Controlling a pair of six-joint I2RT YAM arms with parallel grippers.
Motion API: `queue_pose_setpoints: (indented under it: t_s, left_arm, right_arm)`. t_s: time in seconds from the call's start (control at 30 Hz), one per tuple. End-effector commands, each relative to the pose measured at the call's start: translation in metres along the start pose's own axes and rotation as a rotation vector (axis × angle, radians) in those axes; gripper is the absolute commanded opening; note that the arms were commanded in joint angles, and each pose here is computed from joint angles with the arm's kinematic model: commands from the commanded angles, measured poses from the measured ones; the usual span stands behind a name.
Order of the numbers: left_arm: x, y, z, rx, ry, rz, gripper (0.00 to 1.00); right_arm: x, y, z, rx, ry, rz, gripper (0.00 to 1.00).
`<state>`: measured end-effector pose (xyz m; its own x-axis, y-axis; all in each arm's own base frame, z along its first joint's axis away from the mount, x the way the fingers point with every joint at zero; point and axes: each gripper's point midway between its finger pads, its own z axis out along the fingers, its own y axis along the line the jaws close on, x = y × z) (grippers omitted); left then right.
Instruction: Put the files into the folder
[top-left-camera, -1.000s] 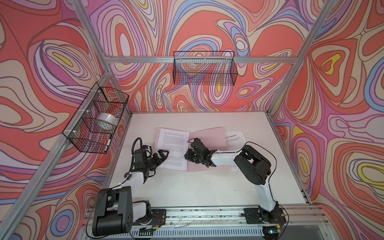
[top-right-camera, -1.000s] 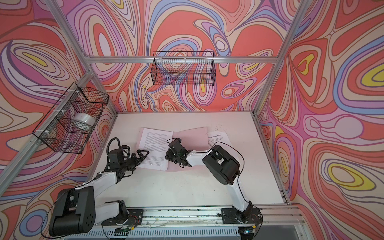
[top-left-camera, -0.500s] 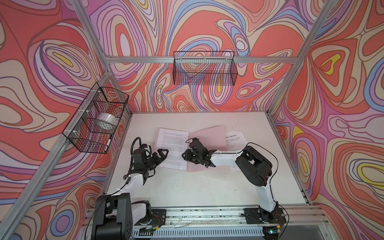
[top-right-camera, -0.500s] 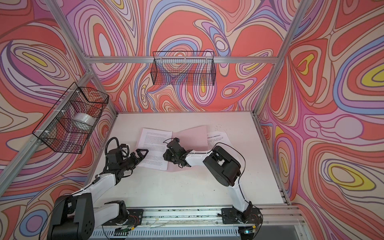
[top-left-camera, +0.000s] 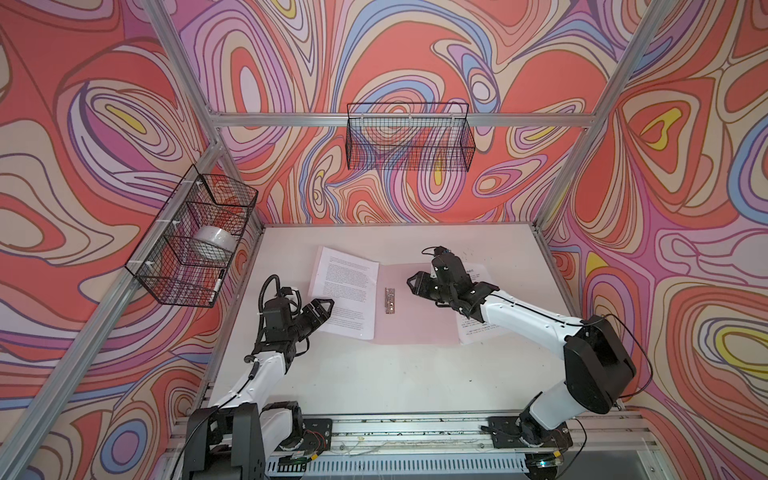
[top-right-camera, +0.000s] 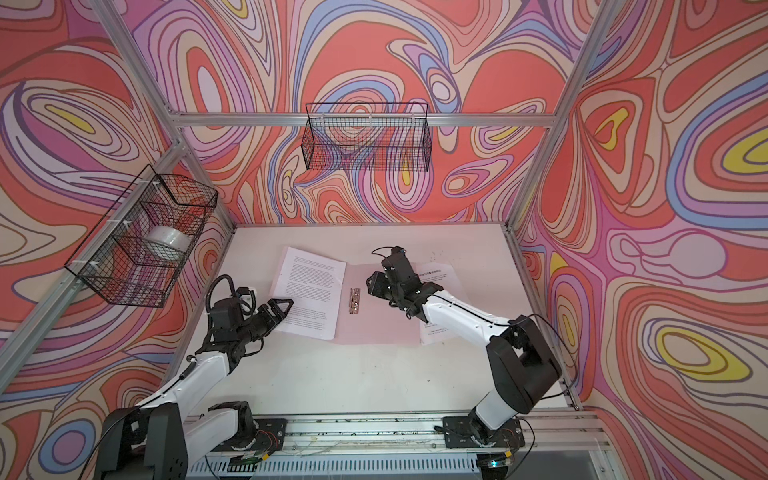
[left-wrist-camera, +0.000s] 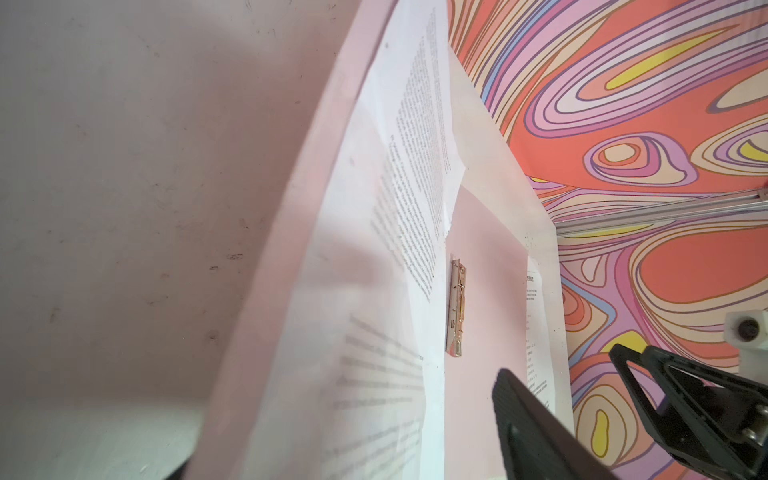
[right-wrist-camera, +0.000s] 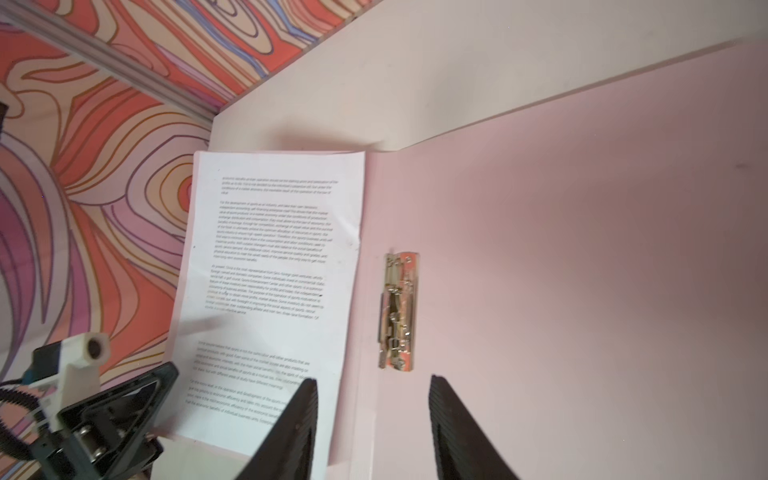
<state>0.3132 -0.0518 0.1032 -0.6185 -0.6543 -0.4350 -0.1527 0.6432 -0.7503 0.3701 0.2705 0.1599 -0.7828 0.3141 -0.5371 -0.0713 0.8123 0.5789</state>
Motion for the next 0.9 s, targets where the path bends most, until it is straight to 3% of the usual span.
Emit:
queue_pose_setpoints:
  t_s: [0.0,0.3,0.6,0.87]
  left_arm:
    - [0.000,-0.003,-0.005,-0.002,-0.007,-0.003,0.72]
    - [0.009,-0.002,-0.022,-0.019,-0.018,-0.005,0.62]
    - [0.013,0.002,-0.022,-0.030,-0.010,-0.008,0.75]
    - [0.023,0.021,-0.017,-0.066,-0.008,-0.026,0.79]
  right_arm:
    - [0.029,-0.021,0.003,0.066,0.095,-0.054,0.45]
    - [0.049,-0.028,0.024,0.043,0.152,-0.016,0.44]
    - [0.037,0.004,0.069,-0.073,0.164,-0.037,0.43]
    - [0.022,0.042,0.136,-0.178,0.217,-0.036,0.54]
